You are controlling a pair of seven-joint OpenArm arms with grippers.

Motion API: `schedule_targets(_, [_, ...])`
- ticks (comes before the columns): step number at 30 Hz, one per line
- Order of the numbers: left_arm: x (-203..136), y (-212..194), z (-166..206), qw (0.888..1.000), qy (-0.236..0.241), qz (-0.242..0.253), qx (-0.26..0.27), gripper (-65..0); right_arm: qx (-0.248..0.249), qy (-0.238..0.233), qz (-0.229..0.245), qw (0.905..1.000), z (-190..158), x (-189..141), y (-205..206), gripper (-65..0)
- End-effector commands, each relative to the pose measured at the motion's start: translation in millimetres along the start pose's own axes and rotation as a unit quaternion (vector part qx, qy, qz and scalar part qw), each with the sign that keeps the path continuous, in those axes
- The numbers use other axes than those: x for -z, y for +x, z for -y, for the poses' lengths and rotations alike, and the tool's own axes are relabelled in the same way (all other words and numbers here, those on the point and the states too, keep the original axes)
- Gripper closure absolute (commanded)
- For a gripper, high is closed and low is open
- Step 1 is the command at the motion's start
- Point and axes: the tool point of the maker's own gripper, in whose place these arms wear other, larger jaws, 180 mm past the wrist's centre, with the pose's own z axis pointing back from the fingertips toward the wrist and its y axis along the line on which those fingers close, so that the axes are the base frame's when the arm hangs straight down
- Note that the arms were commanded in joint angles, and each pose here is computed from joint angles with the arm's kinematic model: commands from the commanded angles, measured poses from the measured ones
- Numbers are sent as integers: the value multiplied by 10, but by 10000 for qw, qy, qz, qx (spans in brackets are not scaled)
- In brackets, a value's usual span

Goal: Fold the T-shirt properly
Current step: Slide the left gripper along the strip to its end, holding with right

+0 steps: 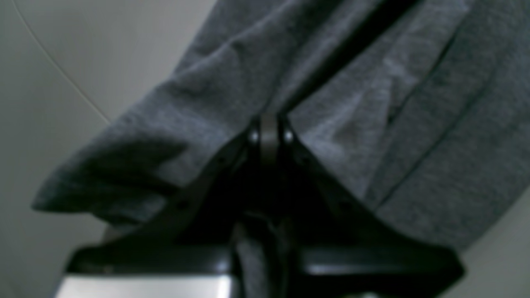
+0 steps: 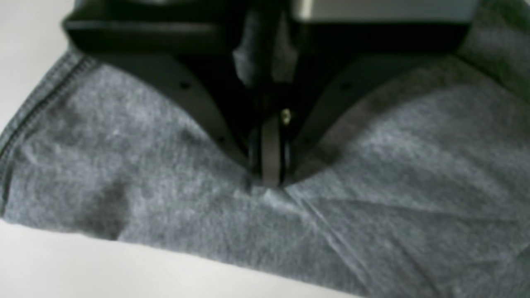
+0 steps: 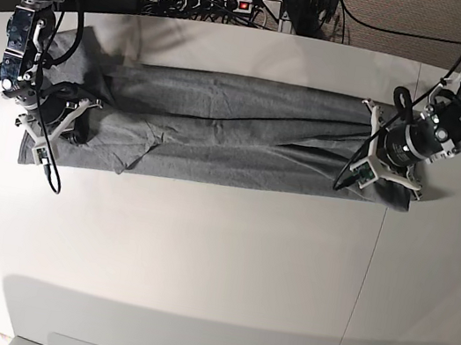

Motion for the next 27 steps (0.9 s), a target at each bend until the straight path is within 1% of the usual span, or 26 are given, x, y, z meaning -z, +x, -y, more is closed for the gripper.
schedule_targets(1, [-63,73,-100,9999,97,29,64,0,-124,-147,-248,9995,98,-31,-64,0])
schedule_targets(5, [-169,224,-84,9998,101,-20,157,0,-138,-159,-185,9996,102,-30,-41,0])
schedule_targets(8, [-239,256,-131,9999,135,-72,33,0,-237,-232,-243,9992,129,-32,-62,0])
schedule_targets(10, [-284,219,-324,9983,501,-168,-264,-1,-250,-242,-259,9991,133,-33,-68,0])
schedule_targets(13, [-408,181,-677,9913,1080,-228,-723,-72,-250,-243,-259,9991,133,-33,-66,0])
schedule_targets(14, [-456,178,-772,9889,1173,-210,-886,-99,-250,-242,-257,9991,133,-33,-66,0])
schedule_targets(17, [-601,150,-978,9812,1213,-174,-1488,-171,-250,-243,-259,9991,133,-33,-66,0])
schedule_targets(19, [-673,114,-1062,9766,1089,-127,-1852,-220,-250,-243,-259,9991,133,-33,-66,0])
schedule_targets(20, [-695,97,-1078,9745,961,-77,-2025,-227,-251,-244,-260,9990,135,-33,-66,0])
schedule_targets(23, [-717,-4,-1022,9661,363,-4,-2557,-228,-250,-242,-263,9990,133,-33,-69,0])
schedule_targets(27, [-695,-91,-854,9473,-512,86,-3162,-227,-249,-242,-258,9991,133,-33,-66,0])
